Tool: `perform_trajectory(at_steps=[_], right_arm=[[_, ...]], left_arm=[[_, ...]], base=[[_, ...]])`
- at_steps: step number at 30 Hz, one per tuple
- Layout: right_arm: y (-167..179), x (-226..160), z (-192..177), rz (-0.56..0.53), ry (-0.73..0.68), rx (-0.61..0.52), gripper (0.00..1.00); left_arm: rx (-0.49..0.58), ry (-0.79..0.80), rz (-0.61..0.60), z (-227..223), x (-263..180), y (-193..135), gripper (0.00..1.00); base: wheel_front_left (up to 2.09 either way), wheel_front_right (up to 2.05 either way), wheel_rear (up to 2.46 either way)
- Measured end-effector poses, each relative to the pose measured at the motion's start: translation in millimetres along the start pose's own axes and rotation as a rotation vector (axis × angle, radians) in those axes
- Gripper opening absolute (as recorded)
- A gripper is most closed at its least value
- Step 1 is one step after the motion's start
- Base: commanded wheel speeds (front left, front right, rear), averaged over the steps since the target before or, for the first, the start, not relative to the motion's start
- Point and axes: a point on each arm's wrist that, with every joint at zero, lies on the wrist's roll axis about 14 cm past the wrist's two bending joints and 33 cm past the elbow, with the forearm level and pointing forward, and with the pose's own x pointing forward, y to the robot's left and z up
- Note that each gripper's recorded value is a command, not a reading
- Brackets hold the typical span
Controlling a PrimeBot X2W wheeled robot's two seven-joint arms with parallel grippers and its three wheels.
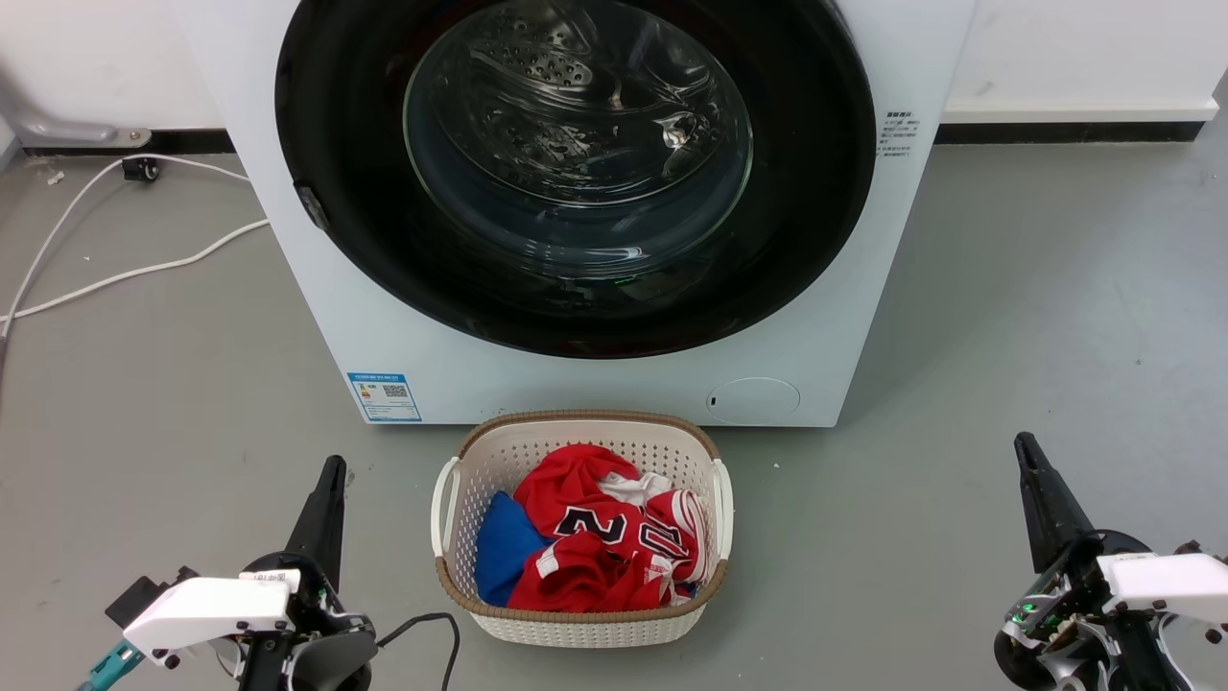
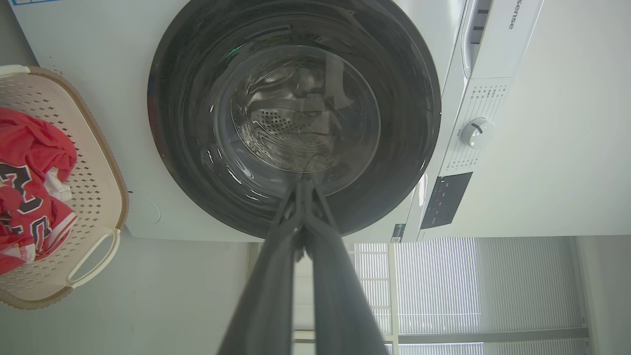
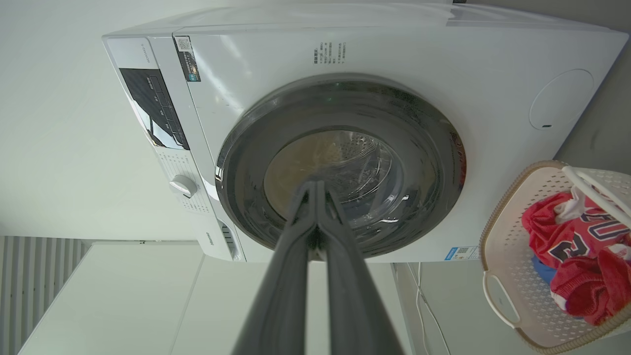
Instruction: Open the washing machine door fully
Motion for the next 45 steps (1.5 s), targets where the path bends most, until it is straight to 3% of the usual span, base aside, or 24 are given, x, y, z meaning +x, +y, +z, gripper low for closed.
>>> perform_trajectory(at_steps=[22,23,33,45], right_arm=[[0,0,0,0.000,0.000,0.000,0.00],[0,0,0,0.000,0.000,0.000,1.00],[-32,-15,3,-0.095,-0.023,-0.004,1.00],[-15,-12,11,-0.057,-0.056,-0.244,1.00]], left_arm=[[0.000,0.000,0.000,0,0,0,0.00],[0.000,-0.001,0.000,0,0,0,1.00],[0.003,-0.017,0.093,0,-15,31,1.00],[0.229,-0.042,0.077,5,-10,15,1.00]], base=[[0.00,0.00,0.00],[0.00,0.00,0.00],[0.00,0.00,0.00],[0.00,0.00,0.00]])
